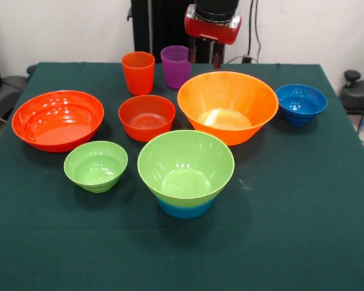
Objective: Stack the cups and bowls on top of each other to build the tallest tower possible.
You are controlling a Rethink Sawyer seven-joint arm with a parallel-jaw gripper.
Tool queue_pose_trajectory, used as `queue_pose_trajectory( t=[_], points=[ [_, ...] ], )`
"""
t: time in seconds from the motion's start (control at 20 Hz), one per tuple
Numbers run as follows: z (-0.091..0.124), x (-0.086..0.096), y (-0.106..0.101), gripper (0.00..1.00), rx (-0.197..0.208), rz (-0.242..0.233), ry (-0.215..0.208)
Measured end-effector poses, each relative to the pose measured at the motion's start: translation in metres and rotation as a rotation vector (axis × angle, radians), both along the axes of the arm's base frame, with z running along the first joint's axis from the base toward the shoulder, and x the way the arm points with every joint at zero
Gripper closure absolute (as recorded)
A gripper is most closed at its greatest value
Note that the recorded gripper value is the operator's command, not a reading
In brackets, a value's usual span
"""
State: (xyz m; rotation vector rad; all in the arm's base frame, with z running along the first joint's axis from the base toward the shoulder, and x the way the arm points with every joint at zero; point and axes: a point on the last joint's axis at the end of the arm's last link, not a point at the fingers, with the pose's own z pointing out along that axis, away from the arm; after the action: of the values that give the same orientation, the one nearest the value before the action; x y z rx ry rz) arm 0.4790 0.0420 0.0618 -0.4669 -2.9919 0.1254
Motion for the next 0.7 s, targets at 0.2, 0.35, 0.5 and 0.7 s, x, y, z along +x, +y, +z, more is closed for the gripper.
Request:
queue_pose_trajectory(
  t=[0.2,0.35,0.5,0.7],
  points=[
    [-0.0006,0.0007,-0.0018,0.0,0.0,0.005,-0.015],
    [-0.0007,0.0036,-0.0017,0.0,0.003,0.011,-0.041],
    [0.0004,0.0057,-0.0017,0.0,0.004,0.011,-0.053],
    [0.001,0.0063,-0.0019,0.0,0.004,0.011,-0.057]
  ],
)
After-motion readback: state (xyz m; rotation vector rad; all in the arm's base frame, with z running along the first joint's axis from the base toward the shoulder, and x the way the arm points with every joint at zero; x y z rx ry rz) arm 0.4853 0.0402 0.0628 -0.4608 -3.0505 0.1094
